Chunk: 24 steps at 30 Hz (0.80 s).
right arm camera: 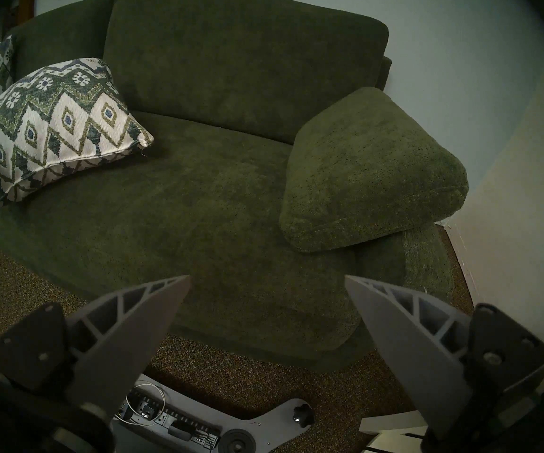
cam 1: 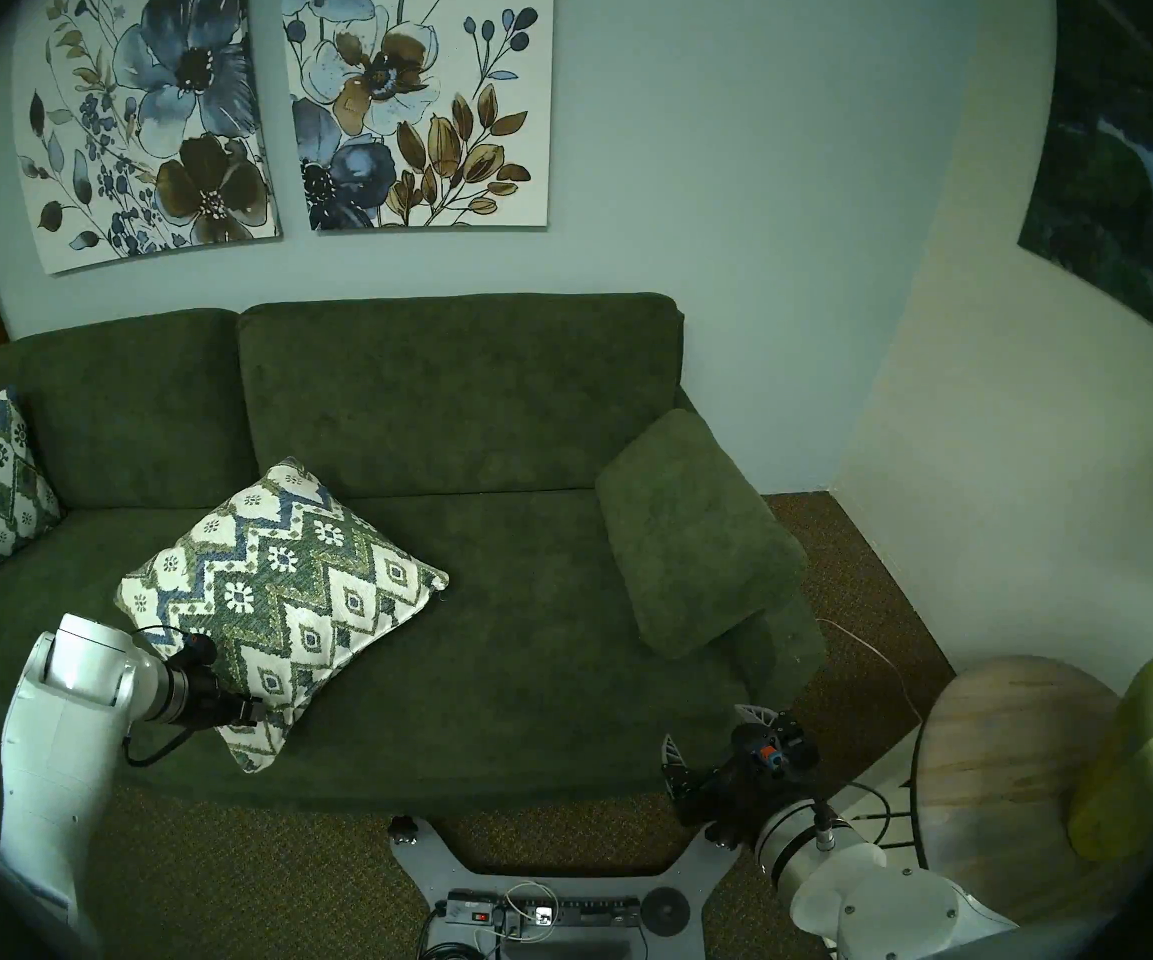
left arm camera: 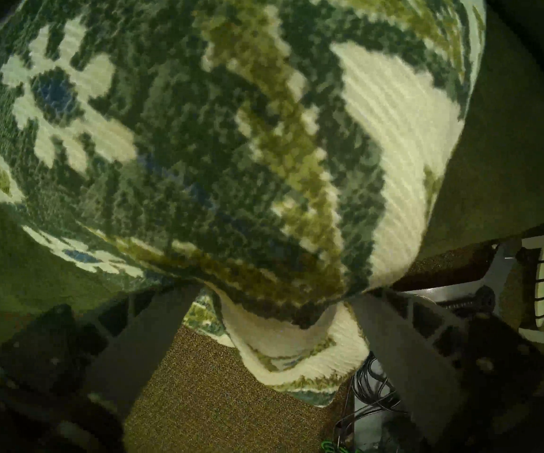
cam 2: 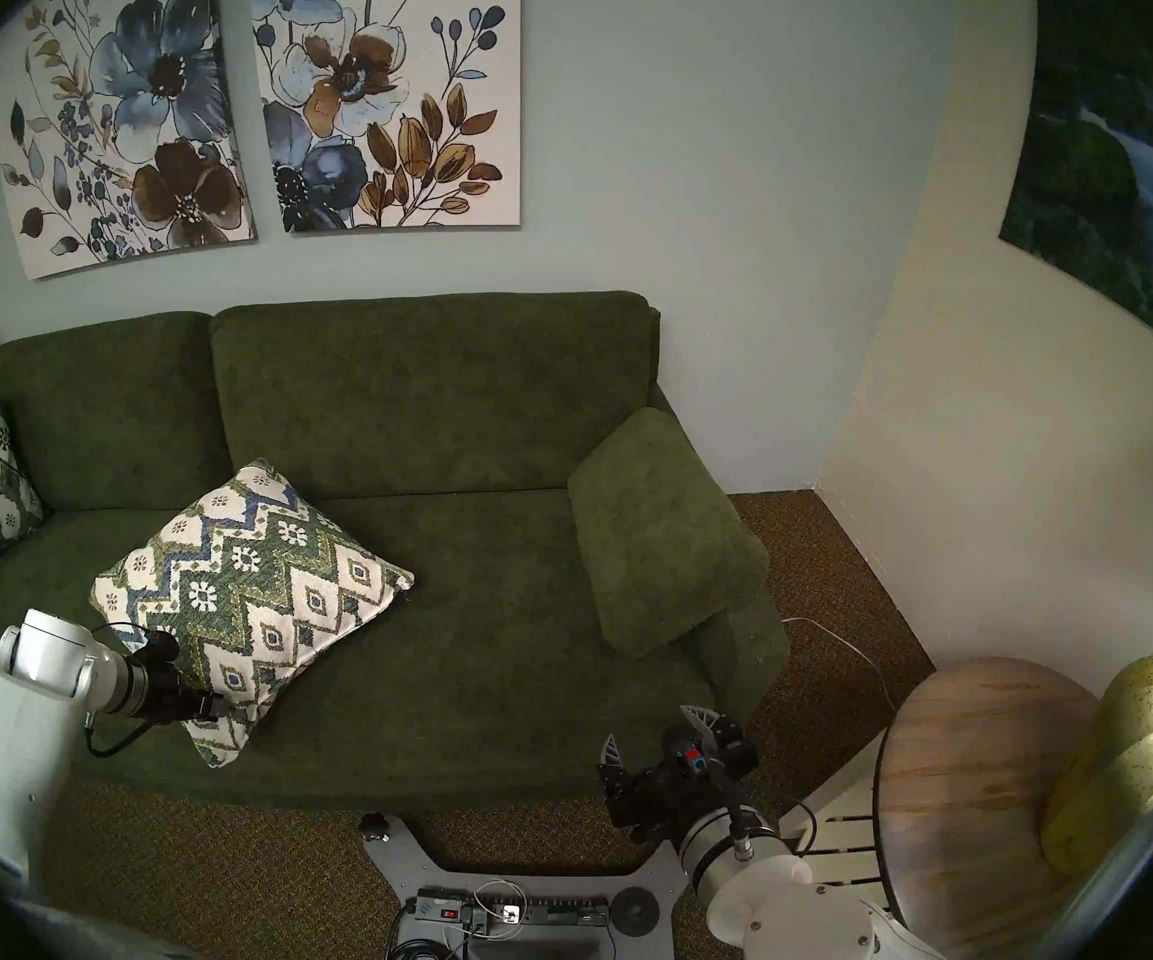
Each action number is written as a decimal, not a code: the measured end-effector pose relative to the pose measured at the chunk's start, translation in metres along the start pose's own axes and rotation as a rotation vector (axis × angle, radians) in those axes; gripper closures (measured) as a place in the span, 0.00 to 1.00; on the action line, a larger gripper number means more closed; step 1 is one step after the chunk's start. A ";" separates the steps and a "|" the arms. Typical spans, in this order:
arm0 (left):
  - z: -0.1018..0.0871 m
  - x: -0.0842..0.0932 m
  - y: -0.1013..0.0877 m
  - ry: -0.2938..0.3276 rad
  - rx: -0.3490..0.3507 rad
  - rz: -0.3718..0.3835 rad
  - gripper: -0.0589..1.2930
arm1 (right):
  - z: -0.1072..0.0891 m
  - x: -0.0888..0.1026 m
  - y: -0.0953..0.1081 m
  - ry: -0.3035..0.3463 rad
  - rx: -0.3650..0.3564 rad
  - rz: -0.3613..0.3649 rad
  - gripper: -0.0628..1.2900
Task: Fix throw pillow on sofa
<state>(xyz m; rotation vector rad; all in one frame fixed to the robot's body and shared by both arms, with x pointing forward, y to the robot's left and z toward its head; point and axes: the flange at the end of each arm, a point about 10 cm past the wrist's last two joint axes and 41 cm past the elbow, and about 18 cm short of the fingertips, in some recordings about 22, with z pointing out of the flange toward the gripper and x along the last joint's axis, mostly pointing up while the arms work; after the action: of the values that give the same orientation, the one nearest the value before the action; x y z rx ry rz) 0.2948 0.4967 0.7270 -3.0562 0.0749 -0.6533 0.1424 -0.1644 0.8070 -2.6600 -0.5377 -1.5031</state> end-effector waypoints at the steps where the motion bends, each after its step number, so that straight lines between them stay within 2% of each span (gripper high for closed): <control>1: 0.001 0.000 0.000 0.008 0.006 0.000 0.09 | 0.000 0.000 0.000 0.000 0.000 0.000 0.04; 2: 0.002 0.000 0.000 0.016 0.012 -0.001 0.12 | 0.000 0.000 0.000 0.000 0.000 0.000 0.04; 3: 0.005 -0.001 0.000 0.032 0.023 -0.003 0.21 | 0.000 0.000 0.000 0.000 0.000 0.000 0.04; 4: 0.006 -0.001 0.000 0.050 0.033 -0.005 0.39 | 0.000 0.000 0.000 0.000 0.000 0.000 0.04; 5: 0.007 -0.001 0.000 0.059 0.037 -0.007 0.46 | 0.000 0.000 0.000 0.000 0.000 0.000 0.04; 6: 0.008 -0.002 0.001 0.072 0.044 -0.008 0.59 | 0.000 0.000 0.000 0.000 0.000 0.000 0.04; 7: 0.008 -0.001 0.002 0.091 0.051 -0.010 0.80 | 0.000 0.000 0.000 0.000 0.000 0.000 0.04; 8: 0.008 -0.001 0.003 0.107 0.055 -0.011 0.92 | 0.000 0.000 0.000 0.000 0.000 0.000 0.04; 10: 0.007 -0.001 0.004 0.127 0.058 -0.012 0.96 | 0.000 0.000 0.000 0.000 0.000 0.000 0.04; 16: -0.010 0.008 0.007 0.210 0.037 -0.034 0.96 | 0.000 0.000 0.000 0.000 0.000 0.000 0.04; 21: -0.033 0.037 0.009 0.309 -0.004 -0.047 0.97 | 0.000 0.000 0.000 -0.001 0.000 0.000 0.04; 24: -0.050 0.061 0.012 0.379 -0.028 -0.037 0.97 | 0.000 -0.001 0.000 -0.001 0.000 0.000 0.04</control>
<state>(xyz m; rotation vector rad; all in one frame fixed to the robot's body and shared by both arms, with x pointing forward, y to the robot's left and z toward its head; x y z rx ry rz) 0.3290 0.4816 0.7971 -2.9200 0.0315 -1.2343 0.1423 -0.1645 0.8065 -2.6613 -0.5378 -1.5018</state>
